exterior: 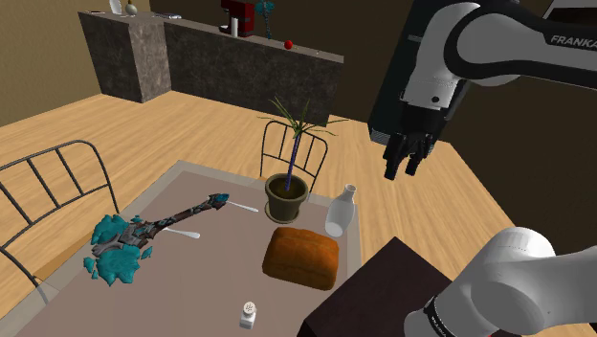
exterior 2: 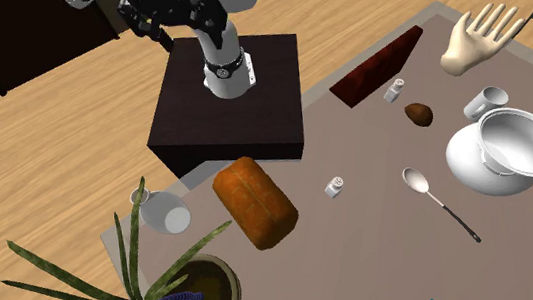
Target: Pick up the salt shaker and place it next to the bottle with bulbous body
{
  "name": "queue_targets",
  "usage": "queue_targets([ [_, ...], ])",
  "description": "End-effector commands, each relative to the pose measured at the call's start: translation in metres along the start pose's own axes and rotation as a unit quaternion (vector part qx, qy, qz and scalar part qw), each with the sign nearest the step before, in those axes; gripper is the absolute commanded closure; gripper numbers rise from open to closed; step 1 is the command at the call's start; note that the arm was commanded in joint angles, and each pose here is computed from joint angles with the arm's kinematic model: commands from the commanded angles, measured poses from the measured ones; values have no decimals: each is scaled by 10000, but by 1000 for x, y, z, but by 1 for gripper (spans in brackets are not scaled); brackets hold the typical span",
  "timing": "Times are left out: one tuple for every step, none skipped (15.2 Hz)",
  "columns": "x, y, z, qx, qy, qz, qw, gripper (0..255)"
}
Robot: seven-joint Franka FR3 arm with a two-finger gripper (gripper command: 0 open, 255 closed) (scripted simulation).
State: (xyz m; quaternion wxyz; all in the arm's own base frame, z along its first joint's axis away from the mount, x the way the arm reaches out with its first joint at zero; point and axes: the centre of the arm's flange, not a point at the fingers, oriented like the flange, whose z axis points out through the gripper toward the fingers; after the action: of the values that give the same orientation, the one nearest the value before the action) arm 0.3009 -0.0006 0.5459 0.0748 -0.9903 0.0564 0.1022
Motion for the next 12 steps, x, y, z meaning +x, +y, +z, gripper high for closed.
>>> queue_targets([
  [0, 0, 0, 0, 0, 0, 10000, 0],
  [4, -7, 11, 3, 0, -2, 10000, 0],
  [8, -14, 21, 6, 1, -3, 10000, 0],
  [12, -20, 32, 9, 1, -5, 10000, 0],
  [16, -27, 42, 12, 2, -6, 10000, 0],
  [20, -34, 53, 15, 2, -8, 10000, 0],
  [23, -41, 63, 19, 3, -9, 10000, 0],
  [27, -47, 74, 22, 3, -11, 10000, 0],
  [31, -54, 85, 25, 4, -12, 10000, 0],
  [35, -61, 95, 28, 4, -14, 10000, 0],
  [39, -68, 106, 31, 5, -15, 10000, 0],
  [43, -75, 116, 34, 5, -17, 10000, 0],
])
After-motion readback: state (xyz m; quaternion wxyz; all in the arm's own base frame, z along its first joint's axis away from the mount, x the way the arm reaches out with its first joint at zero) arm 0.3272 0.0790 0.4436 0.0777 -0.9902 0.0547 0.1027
